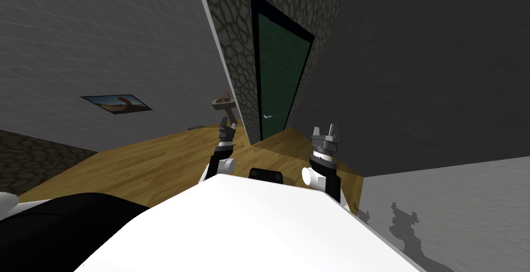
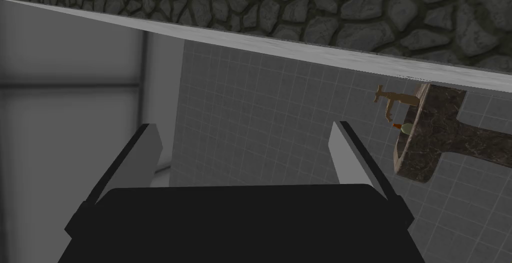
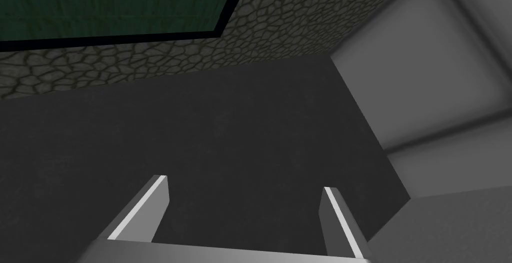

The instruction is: Pull the door open

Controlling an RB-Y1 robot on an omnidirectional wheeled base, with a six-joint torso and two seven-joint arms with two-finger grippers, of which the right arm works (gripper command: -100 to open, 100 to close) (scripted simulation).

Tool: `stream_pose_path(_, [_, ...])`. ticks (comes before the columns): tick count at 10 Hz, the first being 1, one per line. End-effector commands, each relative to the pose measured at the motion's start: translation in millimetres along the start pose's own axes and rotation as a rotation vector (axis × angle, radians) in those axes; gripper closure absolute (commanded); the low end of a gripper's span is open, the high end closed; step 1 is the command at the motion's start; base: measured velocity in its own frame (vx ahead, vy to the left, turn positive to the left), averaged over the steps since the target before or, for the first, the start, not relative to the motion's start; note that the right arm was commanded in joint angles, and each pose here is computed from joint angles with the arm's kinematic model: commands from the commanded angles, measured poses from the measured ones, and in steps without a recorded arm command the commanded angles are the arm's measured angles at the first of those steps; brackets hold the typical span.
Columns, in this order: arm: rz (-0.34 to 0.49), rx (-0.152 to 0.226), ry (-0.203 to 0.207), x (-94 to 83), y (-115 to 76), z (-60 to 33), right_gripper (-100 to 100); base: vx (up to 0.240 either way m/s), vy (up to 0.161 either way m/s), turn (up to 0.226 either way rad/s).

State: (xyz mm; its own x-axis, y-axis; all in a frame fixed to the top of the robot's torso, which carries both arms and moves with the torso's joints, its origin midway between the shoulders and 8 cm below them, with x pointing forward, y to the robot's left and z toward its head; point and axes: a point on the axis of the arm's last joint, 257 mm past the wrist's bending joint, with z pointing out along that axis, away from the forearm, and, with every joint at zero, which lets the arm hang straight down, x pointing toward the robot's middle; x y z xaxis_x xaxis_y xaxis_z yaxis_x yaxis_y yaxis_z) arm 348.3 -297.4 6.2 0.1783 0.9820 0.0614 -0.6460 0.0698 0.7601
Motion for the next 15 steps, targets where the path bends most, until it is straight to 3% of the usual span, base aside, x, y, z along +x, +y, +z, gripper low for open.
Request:
stream_pose_path(1, [0.01, 0.02, 0.014, 2.5, -14.1, -3.4, -100, 0.042, 0.007, 0.121])
stream_pose_path(6, [0.035, 0.072, 0.047, 8.0, -50.7, -14.0, -100, 0.072, 0.007, 0.1])
stream_pose_path(15, [0.077, 0.188, 0.105, 13.0, -125.5, -43.3, -100, 0.078, 0.004, 0.115])
